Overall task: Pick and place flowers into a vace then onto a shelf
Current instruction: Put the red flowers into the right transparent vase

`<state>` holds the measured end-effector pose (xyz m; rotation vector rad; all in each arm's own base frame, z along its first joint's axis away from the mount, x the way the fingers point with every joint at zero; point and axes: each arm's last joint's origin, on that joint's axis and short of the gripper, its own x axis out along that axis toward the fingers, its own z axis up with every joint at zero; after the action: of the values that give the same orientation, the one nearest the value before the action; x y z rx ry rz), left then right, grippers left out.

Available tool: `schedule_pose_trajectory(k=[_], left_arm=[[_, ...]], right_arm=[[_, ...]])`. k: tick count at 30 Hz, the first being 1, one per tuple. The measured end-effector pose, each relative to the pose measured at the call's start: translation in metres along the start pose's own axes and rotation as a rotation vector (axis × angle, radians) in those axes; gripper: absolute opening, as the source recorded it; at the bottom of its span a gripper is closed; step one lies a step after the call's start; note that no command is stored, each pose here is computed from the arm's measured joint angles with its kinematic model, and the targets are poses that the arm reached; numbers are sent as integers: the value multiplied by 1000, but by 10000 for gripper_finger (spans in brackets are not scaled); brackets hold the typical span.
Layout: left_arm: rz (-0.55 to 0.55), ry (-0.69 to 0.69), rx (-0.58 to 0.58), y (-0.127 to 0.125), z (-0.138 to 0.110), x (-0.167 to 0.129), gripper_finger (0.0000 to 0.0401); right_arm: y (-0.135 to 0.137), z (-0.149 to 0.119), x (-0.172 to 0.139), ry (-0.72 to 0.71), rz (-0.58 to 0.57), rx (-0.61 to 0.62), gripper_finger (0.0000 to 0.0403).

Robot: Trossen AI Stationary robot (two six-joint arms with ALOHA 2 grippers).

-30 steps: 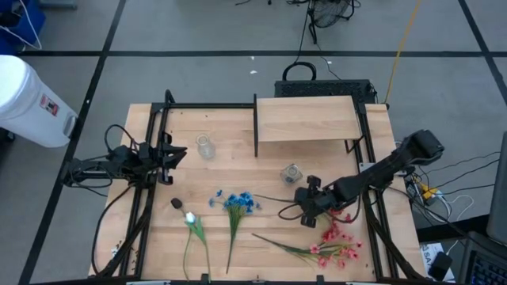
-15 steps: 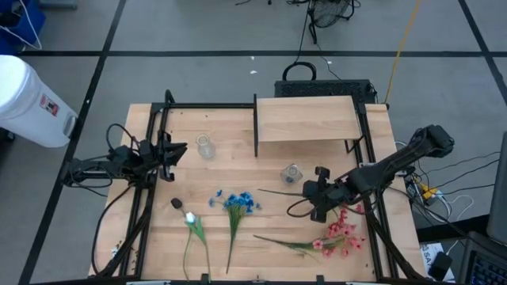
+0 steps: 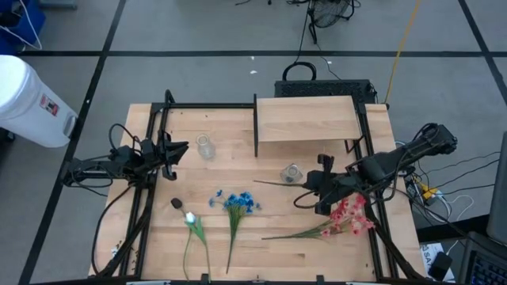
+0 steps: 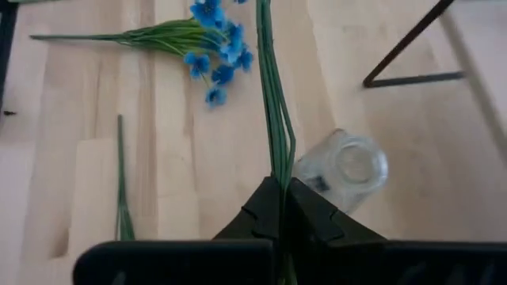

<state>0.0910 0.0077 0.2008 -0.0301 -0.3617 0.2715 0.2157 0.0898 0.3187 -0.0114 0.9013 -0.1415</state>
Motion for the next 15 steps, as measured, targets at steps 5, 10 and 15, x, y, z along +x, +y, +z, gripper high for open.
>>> schedule_pose_trajectory(k=[5, 10, 15], left_arm=[[13, 1, 1, 0, 0, 0, 65], [39, 8, 3, 1, -1, 0, 65], [45, 13, 5, 1, -1, 0, 65]], right_arm=[[-12, 18, -25, -41, -61, -30, 0], [-18, 31, -45, -101, -92, -20, 0], [-7, 27, -36, -29, 6, 48, 0]])
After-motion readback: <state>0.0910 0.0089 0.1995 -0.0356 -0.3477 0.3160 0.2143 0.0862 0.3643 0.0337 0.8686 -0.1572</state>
